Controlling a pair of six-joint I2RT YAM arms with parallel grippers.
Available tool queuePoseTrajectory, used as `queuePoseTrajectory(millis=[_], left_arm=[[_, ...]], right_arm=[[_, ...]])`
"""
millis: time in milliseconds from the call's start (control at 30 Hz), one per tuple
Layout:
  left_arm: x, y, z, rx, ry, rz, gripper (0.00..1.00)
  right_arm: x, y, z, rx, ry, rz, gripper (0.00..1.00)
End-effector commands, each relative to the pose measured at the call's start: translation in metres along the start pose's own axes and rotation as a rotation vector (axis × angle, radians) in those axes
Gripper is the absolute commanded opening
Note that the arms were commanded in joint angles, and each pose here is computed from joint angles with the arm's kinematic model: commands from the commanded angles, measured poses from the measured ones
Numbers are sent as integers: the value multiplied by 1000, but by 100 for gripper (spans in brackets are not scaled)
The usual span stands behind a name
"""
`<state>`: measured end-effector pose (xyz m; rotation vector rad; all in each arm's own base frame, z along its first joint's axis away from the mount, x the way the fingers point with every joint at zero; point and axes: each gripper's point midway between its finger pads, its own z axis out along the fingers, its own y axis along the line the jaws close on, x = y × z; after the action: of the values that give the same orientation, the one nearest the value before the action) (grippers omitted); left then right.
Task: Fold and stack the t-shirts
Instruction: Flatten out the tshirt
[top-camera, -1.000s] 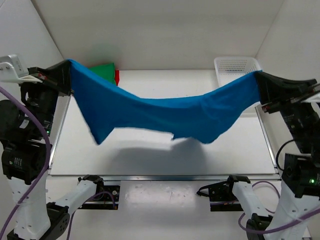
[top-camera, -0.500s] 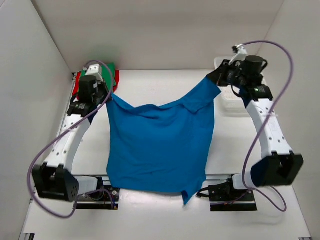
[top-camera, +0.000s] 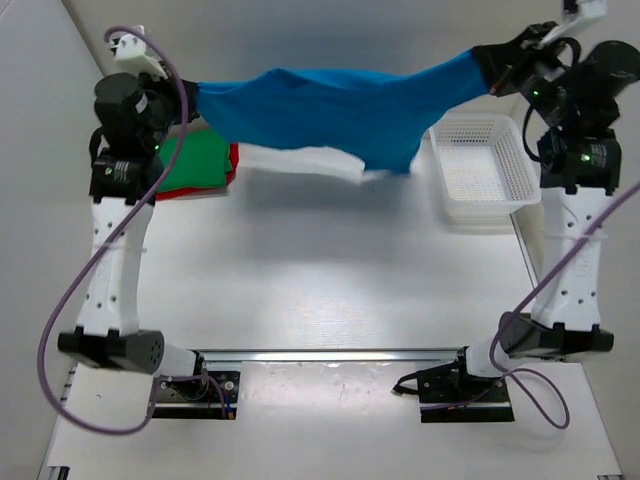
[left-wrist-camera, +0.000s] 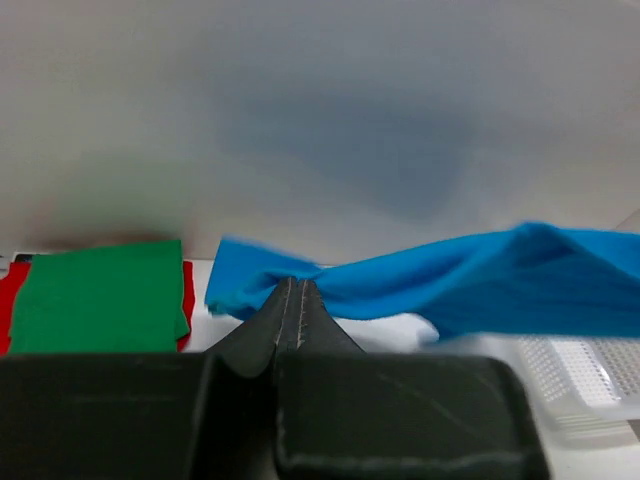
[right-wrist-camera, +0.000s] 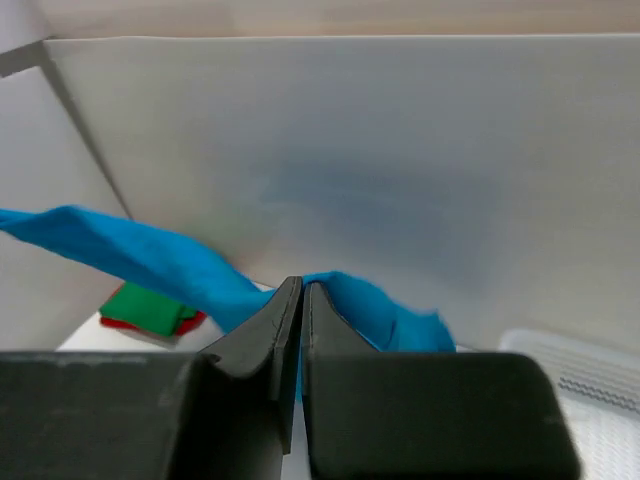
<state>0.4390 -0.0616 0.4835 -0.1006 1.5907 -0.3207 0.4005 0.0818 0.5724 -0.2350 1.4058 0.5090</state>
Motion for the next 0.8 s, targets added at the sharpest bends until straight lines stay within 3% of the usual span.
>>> queuePoseTrajectory(millis=[0,33,133,333,367,433,533,767], left_arm=[[-8,-4,-35,19,-15,14,0],[8,1,-34,9,16,11,0],[51,2,-45,14,92,9,0],[185,34,-86,-48,310,-41,0],[214,45,-96,-74,368,-53,0],[276,57,-117,-109,501,-81,0],[338,72,-142,-173,633,-168,0],[423,79,-189,-231,904,-259,0]], right_arm=[[30,-17,-6,9,67,49,0],[26,-13,-12,3,54,43,0],[74,-16,-25,32,140,98,0],[239,-15,-86,131,402,320,0],[245,-9,-96,137,405,341,0],[310,-9,-124,193,529,431,0],[368,-1,-159,282,653,527,0],[424,8,-217,422,837,650,0]])
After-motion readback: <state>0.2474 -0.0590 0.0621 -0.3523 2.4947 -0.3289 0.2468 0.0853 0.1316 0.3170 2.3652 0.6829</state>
